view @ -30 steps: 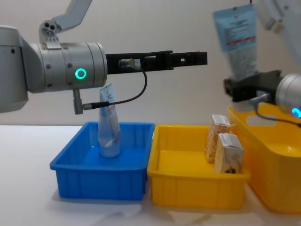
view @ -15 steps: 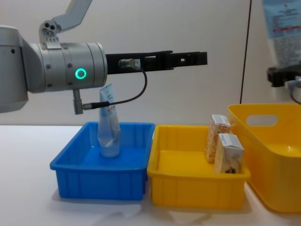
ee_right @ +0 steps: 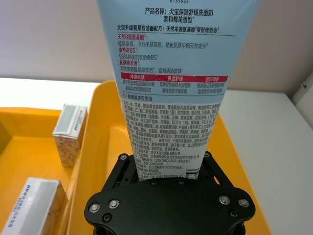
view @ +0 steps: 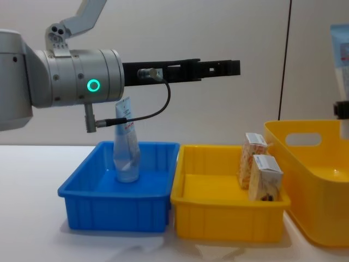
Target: Bimanual collaborative sorting of washing and personal care products
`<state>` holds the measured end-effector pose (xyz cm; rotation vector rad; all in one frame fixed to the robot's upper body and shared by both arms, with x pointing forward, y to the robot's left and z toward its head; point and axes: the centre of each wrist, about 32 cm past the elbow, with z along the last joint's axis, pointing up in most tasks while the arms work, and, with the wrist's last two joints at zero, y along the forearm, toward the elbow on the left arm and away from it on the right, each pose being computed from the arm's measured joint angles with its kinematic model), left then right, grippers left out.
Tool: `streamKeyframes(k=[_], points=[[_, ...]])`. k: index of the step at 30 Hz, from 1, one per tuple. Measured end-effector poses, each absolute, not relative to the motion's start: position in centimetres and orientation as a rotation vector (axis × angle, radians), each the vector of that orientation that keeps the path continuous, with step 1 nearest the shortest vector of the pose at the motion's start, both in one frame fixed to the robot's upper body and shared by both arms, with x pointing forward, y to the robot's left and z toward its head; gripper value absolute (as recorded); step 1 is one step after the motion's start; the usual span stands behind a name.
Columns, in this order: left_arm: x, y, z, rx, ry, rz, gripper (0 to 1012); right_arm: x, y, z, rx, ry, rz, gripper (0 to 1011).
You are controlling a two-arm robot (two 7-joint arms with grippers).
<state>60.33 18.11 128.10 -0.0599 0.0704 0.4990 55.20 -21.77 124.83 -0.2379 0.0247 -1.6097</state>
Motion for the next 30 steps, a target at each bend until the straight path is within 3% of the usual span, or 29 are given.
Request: streamKeyframes(k=[15,30], points=[[60.33,18.11,128.11,-0.060,0.070,0.499,1001,55.29,-22.00,124.50,-0.275,0.103,-1.638,311],[60.33,18.11,128.11,-0.060,0.070,0.499,1001,55.31,-22.07,124.37,-0.287,0.127,-1.646,825]])
